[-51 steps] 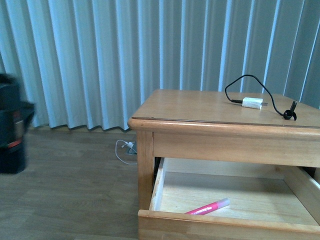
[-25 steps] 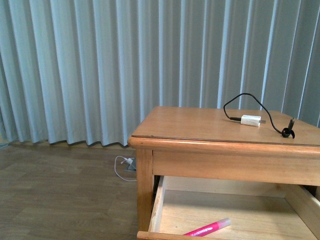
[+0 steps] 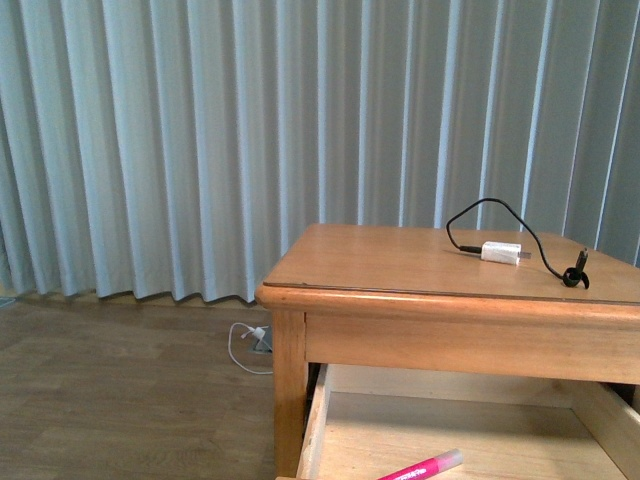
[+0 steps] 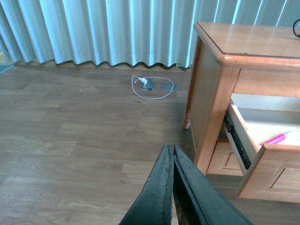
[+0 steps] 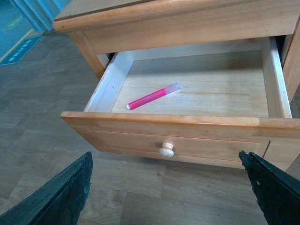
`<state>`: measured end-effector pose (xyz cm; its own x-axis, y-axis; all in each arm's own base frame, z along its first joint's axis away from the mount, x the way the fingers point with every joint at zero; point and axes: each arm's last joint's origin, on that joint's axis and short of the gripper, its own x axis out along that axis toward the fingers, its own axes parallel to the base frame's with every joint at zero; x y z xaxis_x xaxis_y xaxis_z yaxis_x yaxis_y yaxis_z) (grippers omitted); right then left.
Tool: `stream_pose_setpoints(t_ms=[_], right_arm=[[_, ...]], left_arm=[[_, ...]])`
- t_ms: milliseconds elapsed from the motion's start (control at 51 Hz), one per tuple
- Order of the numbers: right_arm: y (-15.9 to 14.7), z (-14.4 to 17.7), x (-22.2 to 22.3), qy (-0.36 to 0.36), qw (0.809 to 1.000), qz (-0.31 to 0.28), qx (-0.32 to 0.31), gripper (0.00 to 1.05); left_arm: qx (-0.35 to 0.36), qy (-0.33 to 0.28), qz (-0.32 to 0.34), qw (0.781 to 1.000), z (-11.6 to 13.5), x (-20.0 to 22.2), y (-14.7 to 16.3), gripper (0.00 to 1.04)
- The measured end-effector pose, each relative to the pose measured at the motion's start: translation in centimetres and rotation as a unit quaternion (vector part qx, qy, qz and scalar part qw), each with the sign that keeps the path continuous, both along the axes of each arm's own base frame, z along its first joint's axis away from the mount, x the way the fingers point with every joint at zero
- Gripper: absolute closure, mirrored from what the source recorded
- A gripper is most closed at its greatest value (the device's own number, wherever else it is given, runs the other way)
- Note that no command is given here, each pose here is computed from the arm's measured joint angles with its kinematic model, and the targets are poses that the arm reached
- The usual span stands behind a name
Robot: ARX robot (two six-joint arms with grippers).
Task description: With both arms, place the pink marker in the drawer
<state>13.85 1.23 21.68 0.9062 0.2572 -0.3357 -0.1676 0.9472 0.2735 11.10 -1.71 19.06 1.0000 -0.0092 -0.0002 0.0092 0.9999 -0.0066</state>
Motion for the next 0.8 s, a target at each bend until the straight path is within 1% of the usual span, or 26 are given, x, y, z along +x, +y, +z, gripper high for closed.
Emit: stream_pose_setpoints(t_ms=[177, 216, 255, 294, 471, 550, 805], right_arm=[[0.0, 0.0, 0.0, 0.0, 1.0, 0.0, 0.0, 0.08], [0.0, 0.0, 0.0, 0.0, 1.0, 0.0, 0.0, 0.08], [0.0, 0.0, 0.0, 0.0, 1.0, 0.0, 0.0, 0.08], [0.0, 0.0, 0.0, 0.0, 1.0, 0.0, 0.0, 0.08], [0.0, 0.0, 0.0, 0.0, 1.0, 0.0, 0.0, 0.08], [0.0, 0.0, 0.0, 0.0, 1.0, 0.0, 0.0, 0.08], [0.0, 0.0, 0.0, 0.0, 1.0, 0.0, 0.0, 0.08]], left_arm=[[0.0, -0.001, 0.002, 1.0, -0.6, -0.2, 0.6, 1.01], [0.0, 0.001, -0.014, 1.0, -0.7, -0.4, 0.9, 1.01], [0.001, 0.012, -0.009, 1.0, -1.1, -0.9, 1.3, 1.01], [0.001, 0.007, 0.006, 1.0, -1.4, -1.2, 1.6, 1.01], [0.001, -0.001, 0.004, 1.0, -1.5, -1.3, 1.7, 1.01], [0.001, -0.003, 0.005, 1.0, -2.1, -1.4, 1.7, 1.01], [0.001, -0.008, 0.004, 1.0, -2.0, -1.4, 1.7, 1.01]])
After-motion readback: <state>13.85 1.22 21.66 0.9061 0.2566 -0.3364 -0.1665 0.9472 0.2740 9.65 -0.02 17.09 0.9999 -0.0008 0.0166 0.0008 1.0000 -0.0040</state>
